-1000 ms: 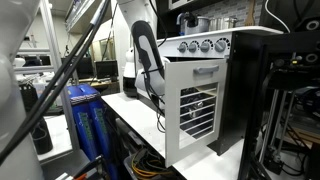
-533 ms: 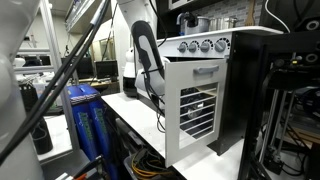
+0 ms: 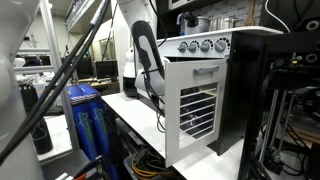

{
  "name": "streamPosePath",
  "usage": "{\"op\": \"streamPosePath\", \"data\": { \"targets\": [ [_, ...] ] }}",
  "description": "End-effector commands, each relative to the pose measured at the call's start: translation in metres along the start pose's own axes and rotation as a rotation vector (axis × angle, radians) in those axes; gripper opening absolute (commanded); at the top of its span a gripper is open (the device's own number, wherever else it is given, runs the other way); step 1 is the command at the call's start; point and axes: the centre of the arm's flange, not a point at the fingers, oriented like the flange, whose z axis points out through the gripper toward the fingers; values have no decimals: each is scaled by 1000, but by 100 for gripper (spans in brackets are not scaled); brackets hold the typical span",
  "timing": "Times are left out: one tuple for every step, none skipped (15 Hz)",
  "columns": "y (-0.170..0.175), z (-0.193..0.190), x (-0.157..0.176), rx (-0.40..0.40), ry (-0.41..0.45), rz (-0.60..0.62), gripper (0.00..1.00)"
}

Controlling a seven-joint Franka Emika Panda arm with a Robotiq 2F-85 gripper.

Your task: Open the kitchen cabinet, take the lid off the silver pot and put it in the kitchen cabinet

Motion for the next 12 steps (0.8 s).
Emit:
{"op": "streamPosePath", "data": {
  "targets": [
    [-1,-1,-1,-3,0,-2,100],
    [-1,-1,-1,-1,0,-2,100],
    [-2,-2,-2,0,-2,0,100],
    [-3,-3,-2,-1,-2,3,100],
    [-5,-5,-3,-7,-1,11,100],
    [-7,-7,-4,-11,0,18,100],
    [-9,-11,-5,-20,-1,27,100],
    [-12,-15,-6,-23,-4,33,100],
    [-15,-19,-7,-27,-5,40,100],
    [-17,-23,-9,-33,-6,46,100],
    [-19,-27,-11,-39,-7,54,100],
    [-21,-32,-13,-44,-10,62,100]
  ]
}}
